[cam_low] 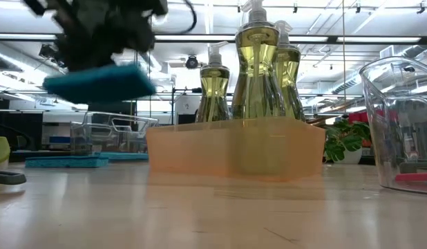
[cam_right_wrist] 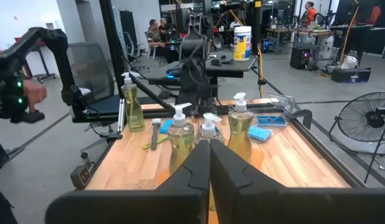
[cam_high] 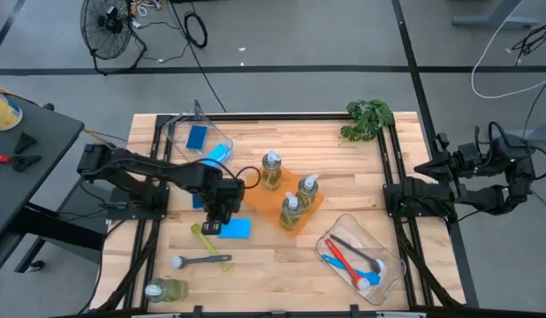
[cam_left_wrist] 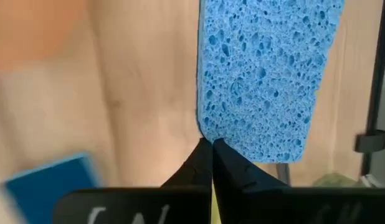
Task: Pick & Place Kitchen Sink Supplies
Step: Put the blue sponge into the top transparent bin
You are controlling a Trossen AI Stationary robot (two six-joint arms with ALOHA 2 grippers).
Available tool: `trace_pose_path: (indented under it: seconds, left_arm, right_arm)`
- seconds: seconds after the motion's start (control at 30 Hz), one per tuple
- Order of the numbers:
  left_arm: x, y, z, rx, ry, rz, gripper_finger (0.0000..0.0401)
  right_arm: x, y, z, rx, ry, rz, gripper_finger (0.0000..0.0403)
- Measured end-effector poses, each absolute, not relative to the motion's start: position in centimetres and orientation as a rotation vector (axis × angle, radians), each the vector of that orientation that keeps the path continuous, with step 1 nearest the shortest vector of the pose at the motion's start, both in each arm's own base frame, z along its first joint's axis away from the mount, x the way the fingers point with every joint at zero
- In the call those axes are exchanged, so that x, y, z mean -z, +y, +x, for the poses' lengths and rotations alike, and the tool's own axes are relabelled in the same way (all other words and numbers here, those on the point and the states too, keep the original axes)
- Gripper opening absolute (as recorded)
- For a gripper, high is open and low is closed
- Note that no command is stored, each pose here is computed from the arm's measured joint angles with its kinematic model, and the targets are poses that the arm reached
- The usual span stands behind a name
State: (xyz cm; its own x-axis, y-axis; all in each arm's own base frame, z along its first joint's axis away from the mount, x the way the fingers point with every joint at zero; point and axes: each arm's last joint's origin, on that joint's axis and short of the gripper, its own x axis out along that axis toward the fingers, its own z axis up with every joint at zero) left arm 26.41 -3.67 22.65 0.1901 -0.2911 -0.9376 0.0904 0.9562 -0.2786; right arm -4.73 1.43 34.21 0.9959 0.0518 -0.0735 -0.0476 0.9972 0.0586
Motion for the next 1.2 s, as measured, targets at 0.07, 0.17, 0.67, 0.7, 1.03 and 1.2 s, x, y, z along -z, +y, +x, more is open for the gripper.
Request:
trace_pose_path:
  seconds: [0.07,0.17,0.67,0.7,1.03,1.2]
  left_arm:
    - [-24.5,-3.5,26.3,0.248,1.358,-0.128,0.0001]
    - [-27.1,-2.7,26.4,0.186,1.325,-0.032,0.0001]
    - [-31.3,8.0,24.4,-0.33,1.339,0.021,0.0]
    - [-31.3,8.8,24.0,-0.361,1.358,0.009,0.0]
    - [-31.1,15.2,19.6,-0.603,1.465,-0.169,0.0]
    - [-31.0,15.5,18.0,-0.601,1.563,-0.237,0.0]
  right_arm:
    - [-34.2,1.4,-4.7,-0.049,0.076,0.057,0.0013]
    - [-34.2,1.4,-4.7,-0.05,0.076,0.057,0.0013]
    - [-34.2,1.4,-4.7,-0.05,0.076,0.057,0.0013]
    - [-34.2,1.4,-4.7,-0.05,0.076,0.057,0.0013]
    - [-34.2,1.4,-4.7,-0.05,0.076,0.057,0.0013]
    - [-34.2,1.4,-4.7,-0.05,0.076,0.057,0.0013]
